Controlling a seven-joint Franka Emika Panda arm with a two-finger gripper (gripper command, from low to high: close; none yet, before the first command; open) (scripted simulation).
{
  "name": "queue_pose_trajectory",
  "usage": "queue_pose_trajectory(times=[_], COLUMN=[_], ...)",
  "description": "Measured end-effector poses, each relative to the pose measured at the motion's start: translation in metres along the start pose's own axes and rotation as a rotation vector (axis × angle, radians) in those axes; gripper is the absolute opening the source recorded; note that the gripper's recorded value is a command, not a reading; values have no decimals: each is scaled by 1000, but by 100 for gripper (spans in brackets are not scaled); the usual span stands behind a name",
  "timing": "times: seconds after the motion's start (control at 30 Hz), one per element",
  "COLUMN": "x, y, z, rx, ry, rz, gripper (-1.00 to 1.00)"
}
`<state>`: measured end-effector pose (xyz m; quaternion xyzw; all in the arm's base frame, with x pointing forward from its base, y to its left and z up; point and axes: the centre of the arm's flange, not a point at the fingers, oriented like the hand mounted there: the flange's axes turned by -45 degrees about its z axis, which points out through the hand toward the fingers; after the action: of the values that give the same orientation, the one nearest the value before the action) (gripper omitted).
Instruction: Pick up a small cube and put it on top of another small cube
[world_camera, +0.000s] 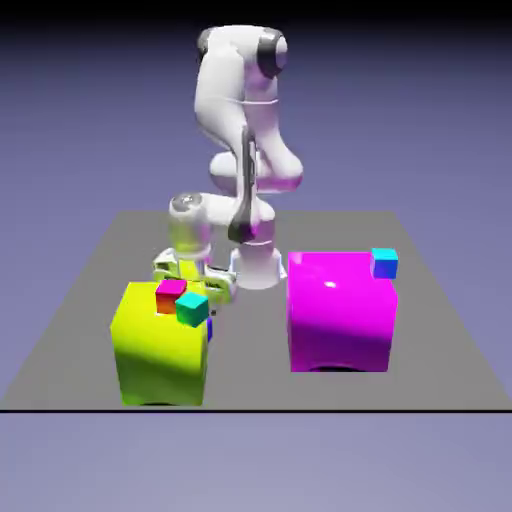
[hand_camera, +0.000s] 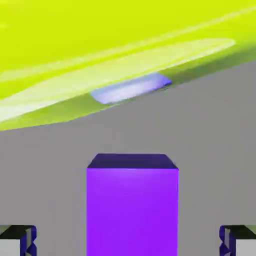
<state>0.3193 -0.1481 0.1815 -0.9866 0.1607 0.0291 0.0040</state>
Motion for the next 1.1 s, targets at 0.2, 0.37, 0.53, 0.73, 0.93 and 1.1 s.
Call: queue_pose_trajectory(times=[0.2,0.37,0.53,0.73,0.93,1.1], x=[-1,1,-2,3,24,35], y=[-1,0,-1,2,36,70], z=[53,25,-17,-32,-84,-142], rx=[1,-1,1,-2,-28,-72], ry=[-1,0,-1,-44,-26,-6], rz=[-1,-2,0,-117,-113,-90], gripper=[-100,-100,-100,-100,-100,-100])
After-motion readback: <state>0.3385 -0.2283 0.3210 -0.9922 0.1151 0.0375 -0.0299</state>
